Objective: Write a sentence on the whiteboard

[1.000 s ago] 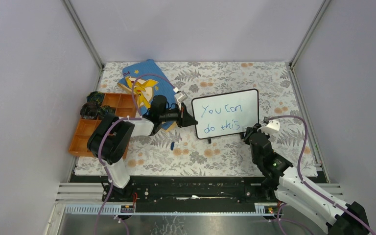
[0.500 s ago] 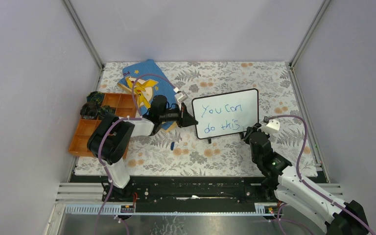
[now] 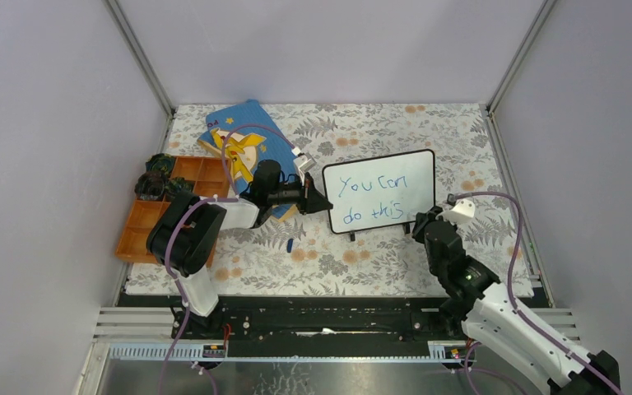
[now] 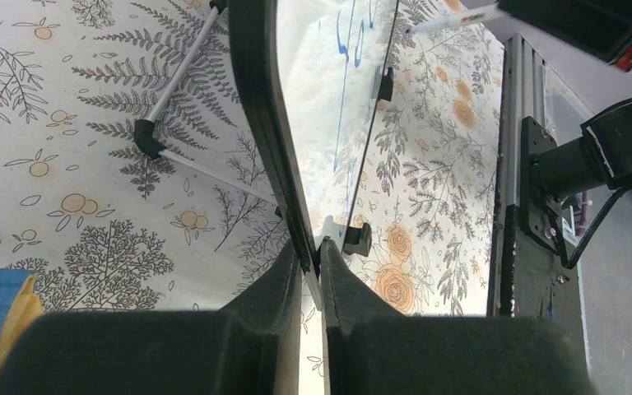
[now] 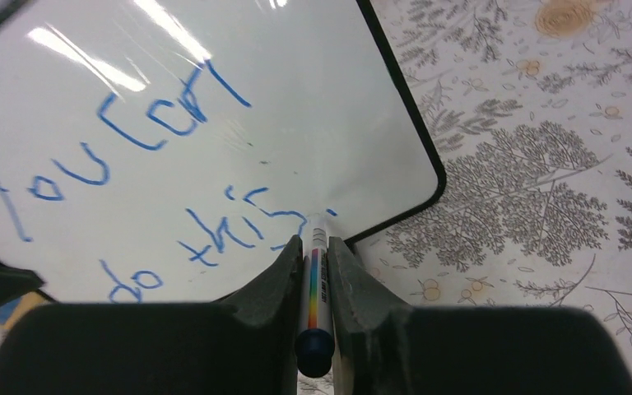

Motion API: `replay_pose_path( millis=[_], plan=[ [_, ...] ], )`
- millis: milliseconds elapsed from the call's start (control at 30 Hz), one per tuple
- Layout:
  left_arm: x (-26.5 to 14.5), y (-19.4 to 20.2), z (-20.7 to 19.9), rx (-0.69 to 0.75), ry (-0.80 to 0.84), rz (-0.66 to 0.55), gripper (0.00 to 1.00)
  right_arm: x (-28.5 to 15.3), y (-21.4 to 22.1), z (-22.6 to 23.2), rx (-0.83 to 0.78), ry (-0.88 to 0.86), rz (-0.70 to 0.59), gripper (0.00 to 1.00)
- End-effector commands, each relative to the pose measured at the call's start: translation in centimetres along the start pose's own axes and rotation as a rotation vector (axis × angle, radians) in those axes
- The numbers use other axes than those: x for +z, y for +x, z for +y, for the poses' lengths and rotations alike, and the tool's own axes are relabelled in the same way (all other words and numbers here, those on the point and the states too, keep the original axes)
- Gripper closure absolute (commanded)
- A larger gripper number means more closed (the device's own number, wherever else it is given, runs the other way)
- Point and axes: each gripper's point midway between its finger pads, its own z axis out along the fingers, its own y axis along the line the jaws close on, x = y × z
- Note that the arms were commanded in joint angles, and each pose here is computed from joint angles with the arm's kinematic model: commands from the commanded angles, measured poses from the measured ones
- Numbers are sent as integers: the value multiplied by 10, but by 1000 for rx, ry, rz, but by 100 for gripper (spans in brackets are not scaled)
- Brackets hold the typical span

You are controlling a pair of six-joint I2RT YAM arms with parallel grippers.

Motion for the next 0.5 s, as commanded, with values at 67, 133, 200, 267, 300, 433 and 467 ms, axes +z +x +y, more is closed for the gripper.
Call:
replay_pose_path(
  millis=[67,133,200,267,300,433,467],
  plan=[
    [-1,39,11,-39,-68,106,100,-27,-51,27,49,-128,-38,100],
    [-1,38,11,-37,-69,105,100,-36,-60,33,49,-171,-44,100],
    [-2,38,11,-36,-72,103,100,-45,-71,41,42,-223,-51,100],
    [-2,38,12,-35,-78,102,100,-54,-81,50,27,-280,-57,100],
    [-2,38,12,-35,-80,102,100,-58,-86,54,16,-305,-58,100],
    [-2,39,13,-41,-86,106,100,-71,-100,70,-22,-390,-59,100],
    [-2,39,13,-41,-88,105,100,-74,-103,73,-26,-409,-62,100]
  ],
)
